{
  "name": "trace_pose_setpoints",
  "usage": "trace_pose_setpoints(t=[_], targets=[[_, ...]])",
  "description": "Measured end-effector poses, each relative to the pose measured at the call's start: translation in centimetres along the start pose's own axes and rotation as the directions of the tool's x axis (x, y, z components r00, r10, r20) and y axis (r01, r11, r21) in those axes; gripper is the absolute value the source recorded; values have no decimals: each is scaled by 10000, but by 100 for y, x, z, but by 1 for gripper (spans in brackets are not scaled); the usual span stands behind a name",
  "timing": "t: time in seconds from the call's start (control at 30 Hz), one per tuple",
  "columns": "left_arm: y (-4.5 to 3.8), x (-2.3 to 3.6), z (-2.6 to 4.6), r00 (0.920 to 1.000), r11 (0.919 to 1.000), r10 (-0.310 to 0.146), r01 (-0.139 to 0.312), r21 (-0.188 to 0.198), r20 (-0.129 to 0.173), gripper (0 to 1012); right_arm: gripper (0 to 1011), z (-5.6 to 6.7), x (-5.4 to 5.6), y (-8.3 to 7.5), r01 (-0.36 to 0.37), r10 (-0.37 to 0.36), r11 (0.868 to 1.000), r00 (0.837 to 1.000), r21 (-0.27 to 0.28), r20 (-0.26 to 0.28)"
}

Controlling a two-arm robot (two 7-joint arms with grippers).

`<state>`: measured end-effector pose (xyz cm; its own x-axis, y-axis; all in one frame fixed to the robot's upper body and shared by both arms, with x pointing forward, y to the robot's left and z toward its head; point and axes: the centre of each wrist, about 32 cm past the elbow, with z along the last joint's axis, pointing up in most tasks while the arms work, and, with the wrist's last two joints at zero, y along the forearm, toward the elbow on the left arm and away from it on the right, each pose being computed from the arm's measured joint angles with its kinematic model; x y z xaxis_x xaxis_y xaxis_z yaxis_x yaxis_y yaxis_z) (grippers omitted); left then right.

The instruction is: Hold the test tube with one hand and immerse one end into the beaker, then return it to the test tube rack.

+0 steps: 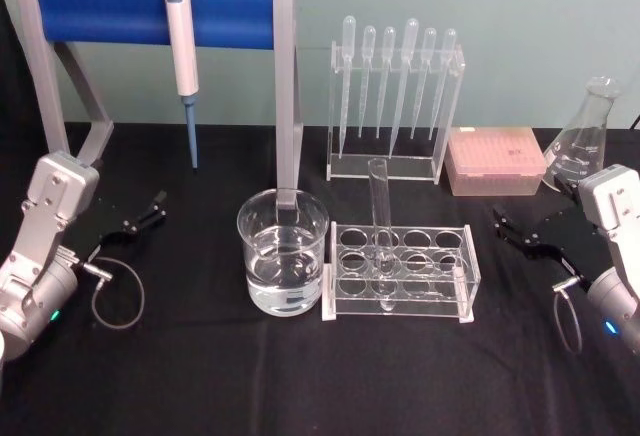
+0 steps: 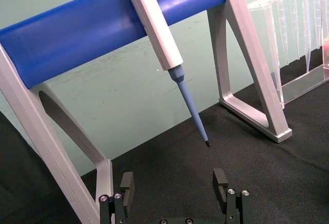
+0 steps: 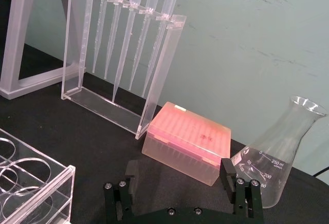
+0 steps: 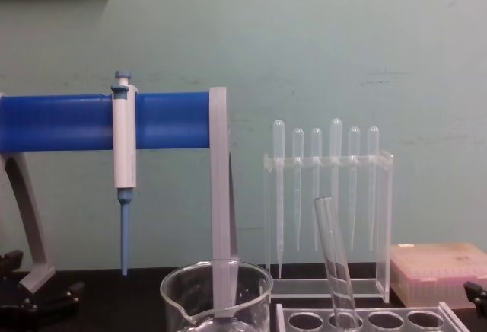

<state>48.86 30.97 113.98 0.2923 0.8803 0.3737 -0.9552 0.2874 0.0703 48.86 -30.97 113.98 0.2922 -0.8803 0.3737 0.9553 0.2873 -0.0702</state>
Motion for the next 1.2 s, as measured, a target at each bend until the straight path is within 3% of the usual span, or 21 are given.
trace_pose_setpoints(t=[1.2], targets=[[0, 0, 0, 10000, 10000, 0, 0, 0, 0, 1000, 1002, 5, 10, -44, -4, 4, 10000, 10000, 14, 58]])
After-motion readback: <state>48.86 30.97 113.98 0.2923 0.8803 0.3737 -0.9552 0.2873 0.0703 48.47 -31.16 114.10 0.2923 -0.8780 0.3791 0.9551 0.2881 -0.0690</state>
